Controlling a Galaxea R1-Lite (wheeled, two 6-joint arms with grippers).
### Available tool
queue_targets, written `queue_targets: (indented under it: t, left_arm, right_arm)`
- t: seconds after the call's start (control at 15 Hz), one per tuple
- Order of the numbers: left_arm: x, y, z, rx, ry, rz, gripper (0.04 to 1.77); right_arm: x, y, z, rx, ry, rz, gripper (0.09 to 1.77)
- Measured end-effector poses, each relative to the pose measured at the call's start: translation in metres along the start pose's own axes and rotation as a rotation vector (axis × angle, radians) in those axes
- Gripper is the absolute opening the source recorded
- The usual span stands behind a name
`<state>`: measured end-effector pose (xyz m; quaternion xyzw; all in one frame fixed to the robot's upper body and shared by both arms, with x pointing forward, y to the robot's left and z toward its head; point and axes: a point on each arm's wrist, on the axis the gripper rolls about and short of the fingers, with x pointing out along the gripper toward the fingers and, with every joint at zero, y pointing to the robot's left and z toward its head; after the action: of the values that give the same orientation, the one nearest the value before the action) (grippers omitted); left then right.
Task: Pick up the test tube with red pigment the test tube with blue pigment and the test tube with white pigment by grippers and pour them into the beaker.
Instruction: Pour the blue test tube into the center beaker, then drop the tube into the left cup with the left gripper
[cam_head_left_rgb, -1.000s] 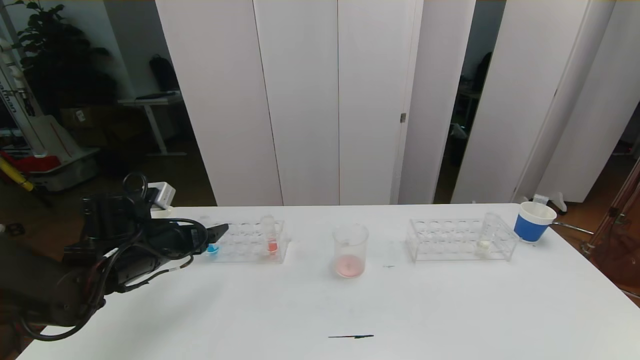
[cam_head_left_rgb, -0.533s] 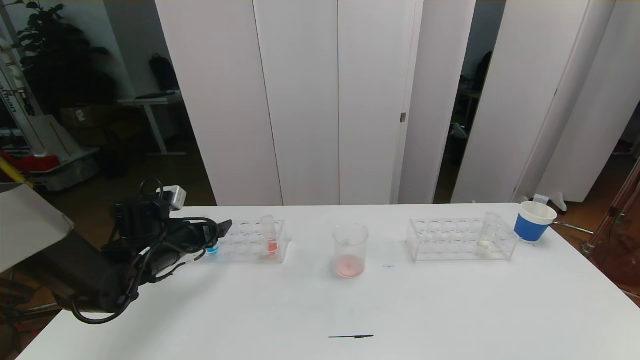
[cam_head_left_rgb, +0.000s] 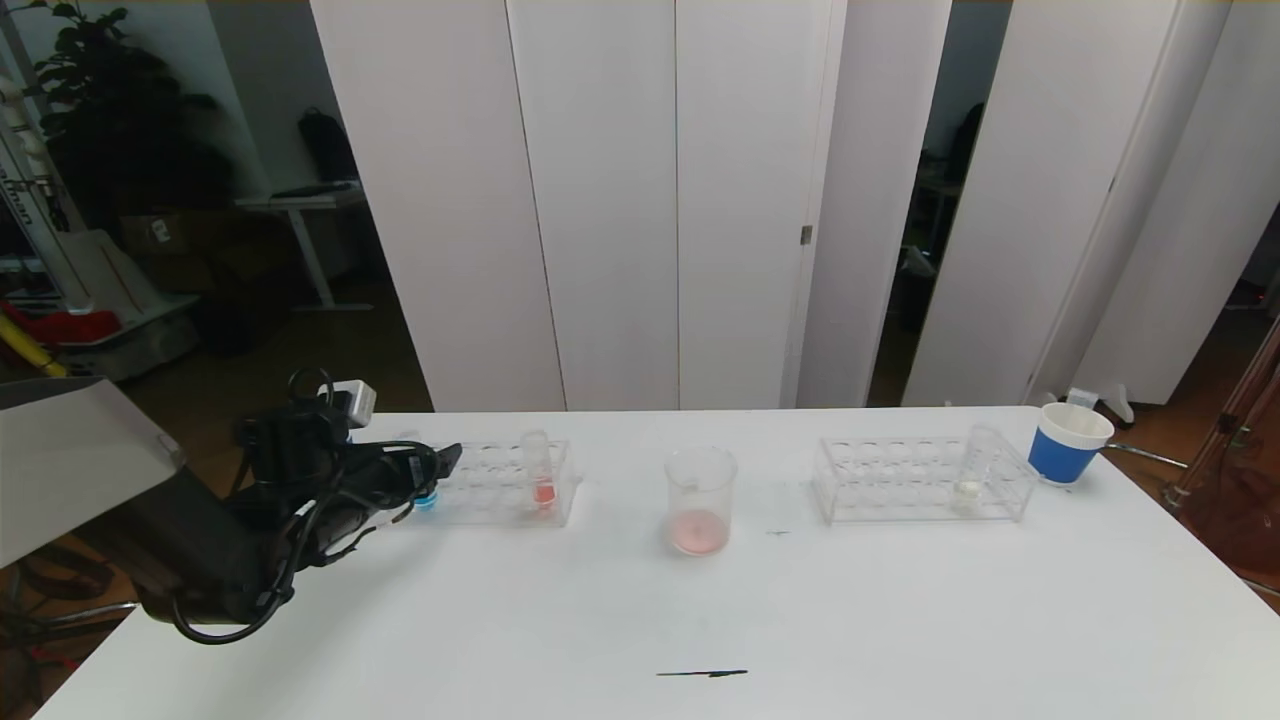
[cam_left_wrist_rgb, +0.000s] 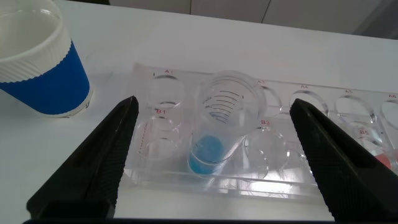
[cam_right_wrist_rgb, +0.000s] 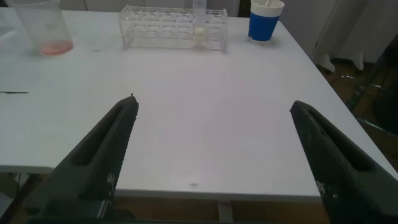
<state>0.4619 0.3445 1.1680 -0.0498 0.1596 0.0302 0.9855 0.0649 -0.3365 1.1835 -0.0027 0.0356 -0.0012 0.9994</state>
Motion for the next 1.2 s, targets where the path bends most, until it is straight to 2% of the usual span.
queue_targets:
  t: [0.13, 0.2, 0.27, 0.4, 0.47, 0.53, 0.6, 0.67, 1.2]
  left_arm:
    - [0.001, 0.002, 0.001, -0.003, -0.003, 0.006, 1.74]
    - [0.002, 0.003, 0.0, -0.003, -0.004, 0.007, 1.67]
    - [0.002, 0.003, 0.0, -0.004, -0.002, 0.005, 1.46]
    - [0.003, 0.003, -0.002, -0.003, 0.002, -0.001, 0.62]
    - [0.004, 0.002, -0.002, -0.003, 0.002, -0.001, 0.42]
    - [0.005, 0.002, -0.003, -0.002, -0.005, -0.003, 0.51]
    - [0.007, 0.001, -0.002, -0.003, -0.012, -0.006, 0.69]
    - [0.007, 0.001, -0.003, -0.002, -0.011, -0.007, 0.57]
    - [0.011, 0.001, -0.005, -0.002, -0.011, -0.006, 0.57]
  right_arm:
    - [0.0, 0.0, 0.0, 0.0, 0.0, -0.001, 1.75]
    - [0.0, 0.0, 0.0, 0.0, 0.0, -0.001, 1.75]
    - [0.0, 0.0, 0.0, 0.0, 0.0, -0.001, 1.75]
    - [0.0, 0.0, 0.0, 0.0, 0.0, -0.001, 1.75]
    - [0.0, 0.0, 0.0, 0.0, -0.001, -0.001, 1.75]
    - [0.0, 0.0, 0.0, 0.0, 0.0, 0.0, 1.75]
    - [0.0, 0.0, 0.0, 0.0, -0.001, 0.0, 1.75]
    - [0.0, 0.0, 0.0, 0.0, 0.0, 0.0, 1.75]
    - [0.0, 0.0, 0.0, 0.0, 0.0, -0.001, 1.75]
